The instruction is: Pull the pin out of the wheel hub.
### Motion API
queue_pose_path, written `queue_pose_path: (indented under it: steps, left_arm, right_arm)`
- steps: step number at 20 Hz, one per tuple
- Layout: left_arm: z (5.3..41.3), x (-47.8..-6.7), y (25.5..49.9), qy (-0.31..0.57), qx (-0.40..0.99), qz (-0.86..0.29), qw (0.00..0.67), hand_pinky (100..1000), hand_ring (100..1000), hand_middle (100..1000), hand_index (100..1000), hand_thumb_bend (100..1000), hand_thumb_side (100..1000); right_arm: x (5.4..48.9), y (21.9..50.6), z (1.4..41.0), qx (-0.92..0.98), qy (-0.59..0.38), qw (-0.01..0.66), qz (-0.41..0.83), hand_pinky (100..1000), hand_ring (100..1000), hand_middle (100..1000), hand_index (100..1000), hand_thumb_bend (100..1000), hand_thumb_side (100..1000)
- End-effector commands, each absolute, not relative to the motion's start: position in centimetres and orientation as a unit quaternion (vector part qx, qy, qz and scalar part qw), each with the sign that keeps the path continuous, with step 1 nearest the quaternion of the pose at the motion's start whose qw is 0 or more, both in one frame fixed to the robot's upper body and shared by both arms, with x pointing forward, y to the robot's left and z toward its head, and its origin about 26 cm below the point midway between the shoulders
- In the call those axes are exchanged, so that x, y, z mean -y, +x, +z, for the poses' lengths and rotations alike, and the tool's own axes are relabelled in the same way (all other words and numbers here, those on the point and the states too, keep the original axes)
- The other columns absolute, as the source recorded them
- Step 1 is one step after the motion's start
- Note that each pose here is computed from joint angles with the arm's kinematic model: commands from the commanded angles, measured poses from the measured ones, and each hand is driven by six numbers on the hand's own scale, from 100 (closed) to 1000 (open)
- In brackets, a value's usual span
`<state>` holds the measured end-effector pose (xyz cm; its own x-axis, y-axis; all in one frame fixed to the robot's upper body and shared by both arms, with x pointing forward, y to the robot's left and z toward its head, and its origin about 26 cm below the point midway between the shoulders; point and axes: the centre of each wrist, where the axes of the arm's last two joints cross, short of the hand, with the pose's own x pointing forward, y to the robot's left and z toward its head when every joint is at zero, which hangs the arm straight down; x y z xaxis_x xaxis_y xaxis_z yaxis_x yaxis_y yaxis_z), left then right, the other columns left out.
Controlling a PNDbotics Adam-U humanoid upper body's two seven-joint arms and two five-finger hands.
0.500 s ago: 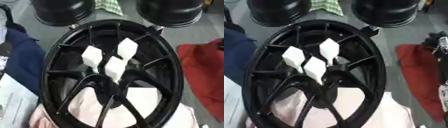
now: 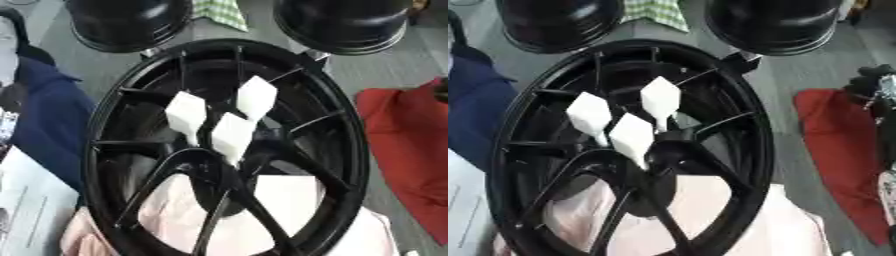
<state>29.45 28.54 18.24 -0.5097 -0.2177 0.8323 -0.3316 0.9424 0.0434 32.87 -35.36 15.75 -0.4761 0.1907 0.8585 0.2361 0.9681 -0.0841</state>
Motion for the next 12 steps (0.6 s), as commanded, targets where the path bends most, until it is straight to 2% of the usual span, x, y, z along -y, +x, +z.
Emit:
queue_pose_path:
  steps: [1, 12]
  left_arm:
    - [20.5, -29.7, 29.2, 0.188, 0.878, 0.002, 0.441, 636, 642, 519, 686, 696, 459]
    - [27.2, -33.4, 28.4, 0.303, 0.818, -0.295, 0.39, 680, 670, 550, 720, 676, 493]
  right_arm:
    - [35.9, 32.5, 17.1, 0.866, -0.14, 0.48, -0.006, 752, 681, 610, 720, 100, 757]
    - [36.9, 32.0, 16.7, 0.858, -0.16, 0.488, 0.001, 752, 680, 608, 720, 100, 764]
